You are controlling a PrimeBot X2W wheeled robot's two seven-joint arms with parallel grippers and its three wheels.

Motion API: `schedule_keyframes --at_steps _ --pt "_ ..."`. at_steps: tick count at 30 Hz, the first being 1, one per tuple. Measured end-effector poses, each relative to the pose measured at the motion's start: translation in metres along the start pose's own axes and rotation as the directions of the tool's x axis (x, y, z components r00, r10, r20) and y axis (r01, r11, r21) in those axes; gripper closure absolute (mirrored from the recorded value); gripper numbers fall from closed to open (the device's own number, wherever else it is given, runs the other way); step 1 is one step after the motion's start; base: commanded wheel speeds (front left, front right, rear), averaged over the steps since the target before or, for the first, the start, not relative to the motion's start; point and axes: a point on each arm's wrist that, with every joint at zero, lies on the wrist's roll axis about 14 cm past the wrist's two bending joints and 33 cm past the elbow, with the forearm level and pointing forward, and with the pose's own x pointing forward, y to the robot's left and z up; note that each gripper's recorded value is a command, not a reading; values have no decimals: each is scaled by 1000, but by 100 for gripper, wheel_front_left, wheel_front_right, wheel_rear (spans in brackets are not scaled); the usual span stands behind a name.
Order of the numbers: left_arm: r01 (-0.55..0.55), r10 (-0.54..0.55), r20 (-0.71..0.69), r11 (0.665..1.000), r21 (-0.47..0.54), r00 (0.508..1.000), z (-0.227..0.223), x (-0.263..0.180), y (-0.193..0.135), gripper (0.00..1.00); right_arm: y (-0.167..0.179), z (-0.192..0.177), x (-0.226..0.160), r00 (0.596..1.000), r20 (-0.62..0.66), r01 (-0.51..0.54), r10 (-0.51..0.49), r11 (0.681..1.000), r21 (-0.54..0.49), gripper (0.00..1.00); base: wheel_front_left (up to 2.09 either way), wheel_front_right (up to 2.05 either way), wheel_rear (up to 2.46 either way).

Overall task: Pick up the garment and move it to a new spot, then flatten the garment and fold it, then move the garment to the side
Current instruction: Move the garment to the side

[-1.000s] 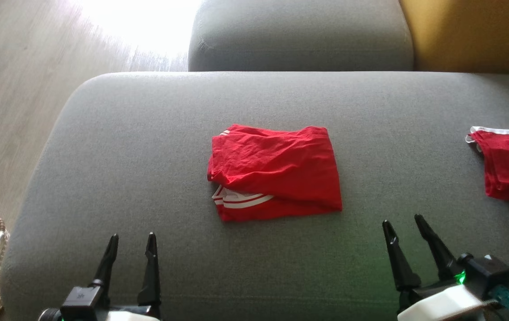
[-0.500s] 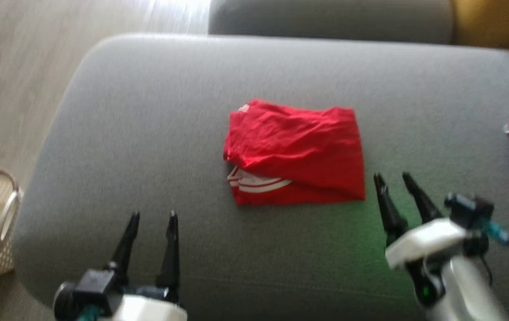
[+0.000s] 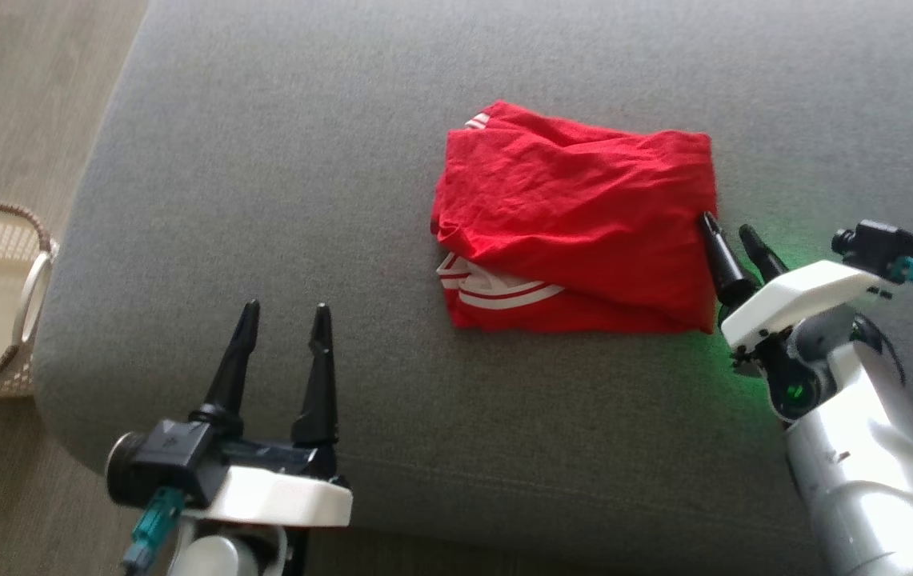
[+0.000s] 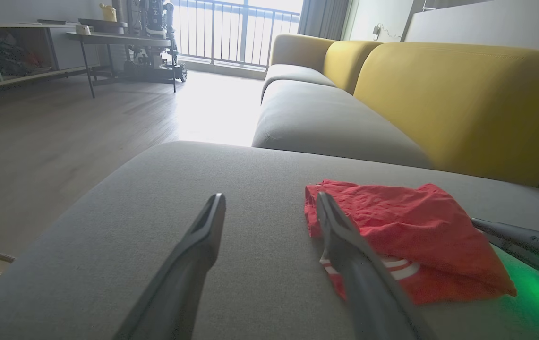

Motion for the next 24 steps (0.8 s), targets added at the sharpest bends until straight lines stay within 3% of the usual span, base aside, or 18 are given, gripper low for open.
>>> schedule_keyframes --at_steps 6,7,8,9,10,20,24 --pt "-3 3 -13 1000 2 1000 -5 5 -1 0 7 -13 13 996 -77 -35 35 999 -4 0 0 0 0" --pt "-5 5 -15 1000 -2 1000 -6 5 -1 0 8 -14 14 995 -85 -43 41 999 -13 7 0 0 0" --pt "-5 5 -17 1000 -3 1000 -6 5 -1 0 8 -14 15 995 -89 -49 47 999 -18 46 0 0 0" --pt "-5 5 -19 1000 -3 1000 -7 6 -1 0 10 -14 15 995 -90 -54 52 998 -15 77 0 0 0" --pt "-4 4 -19 1000 -3 1000 -7 6 -1 0 11 -14 15 994 -93 -59 57 998 -12 100 0 0 0" --pt "30 -30 -4 999 -10 1000 -5 16 -11 0 3 -1 6 998 -31 -59 57 997 -40 100 0 0 0" --pt "86 -86 0 996 -25 996 -6 22 -27 0 -17 25 -8 999 46 -24 28 996 -89 100 0 0 0"
